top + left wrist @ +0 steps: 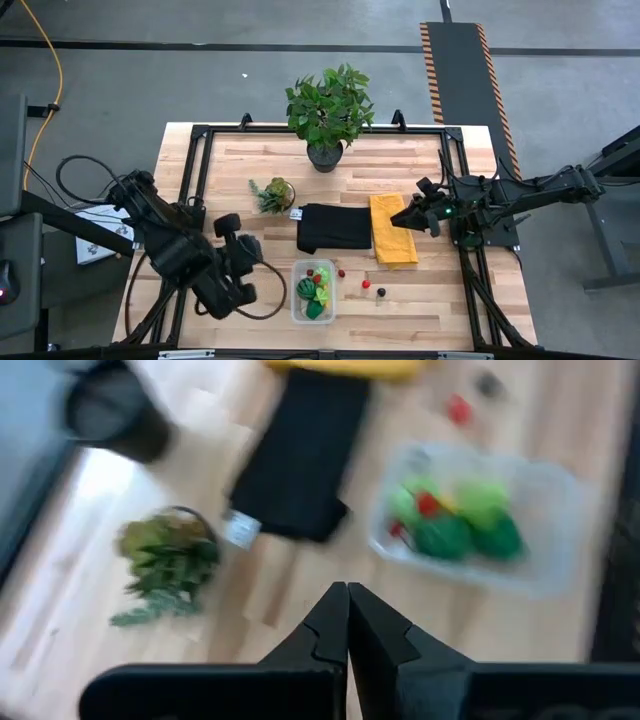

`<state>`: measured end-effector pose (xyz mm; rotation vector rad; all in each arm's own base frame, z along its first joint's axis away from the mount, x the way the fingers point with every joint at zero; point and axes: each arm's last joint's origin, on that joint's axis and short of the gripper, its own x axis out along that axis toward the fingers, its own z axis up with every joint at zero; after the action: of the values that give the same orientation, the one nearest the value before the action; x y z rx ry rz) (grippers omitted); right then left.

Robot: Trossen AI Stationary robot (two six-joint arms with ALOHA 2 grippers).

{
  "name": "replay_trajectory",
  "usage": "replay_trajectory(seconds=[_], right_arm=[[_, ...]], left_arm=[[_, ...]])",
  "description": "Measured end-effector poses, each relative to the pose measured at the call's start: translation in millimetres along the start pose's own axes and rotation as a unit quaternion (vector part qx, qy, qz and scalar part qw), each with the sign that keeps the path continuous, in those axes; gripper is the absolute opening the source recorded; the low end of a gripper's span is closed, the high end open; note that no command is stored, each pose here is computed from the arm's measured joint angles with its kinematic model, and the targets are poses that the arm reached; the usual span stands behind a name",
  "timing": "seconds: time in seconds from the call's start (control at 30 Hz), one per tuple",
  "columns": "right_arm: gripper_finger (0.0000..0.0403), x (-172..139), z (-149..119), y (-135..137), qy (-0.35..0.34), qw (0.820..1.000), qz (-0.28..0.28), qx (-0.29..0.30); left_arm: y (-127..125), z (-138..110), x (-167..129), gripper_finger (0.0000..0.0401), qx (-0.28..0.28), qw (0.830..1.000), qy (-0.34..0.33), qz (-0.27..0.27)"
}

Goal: Pick and placing Produce into tupperware
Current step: Put the peach into the bin

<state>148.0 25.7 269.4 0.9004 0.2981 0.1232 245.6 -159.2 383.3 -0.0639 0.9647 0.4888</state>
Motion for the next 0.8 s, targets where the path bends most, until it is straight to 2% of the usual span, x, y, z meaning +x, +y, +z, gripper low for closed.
replay_trajectory(seconds=[0.13,0.2,0.37,0.57,0.73,0.8], right_arm=[[0.0133,0,2,-1,-0.027,0.999,-0.019,0.006],[0.0133,0,3,-1,-0.042,0.999,-0.027,0.013],[0.0133,-1,7,0,-0.086,0.995,-0.037,0.028],[0.0133,-1,9,0,-0.115,0.992,-0.051,0.027],[0.0133,-1,9,-1,-0.127,0.99,-0.058,0.037],[0.0133,-1,10,-1,-0.129,0.989,-0.058,0.041]], left_arm=[[17,8,-17,0.0,0.067,0.994,0.041,-0.08],[24,6,-26,0.0,0.124,0.983,0.057,-0.121],[51,4,-47,0.0,0.2,0.954,0.066,-0.216],[67,-4,-53,0.0,0.299,0.924,0.038,-0.236],[57,-24,-28,0.0,0.403,0.874,0.093,-0.256],[52,-32,-14,0.0,0.42,0.865,0.122,-0.246]])
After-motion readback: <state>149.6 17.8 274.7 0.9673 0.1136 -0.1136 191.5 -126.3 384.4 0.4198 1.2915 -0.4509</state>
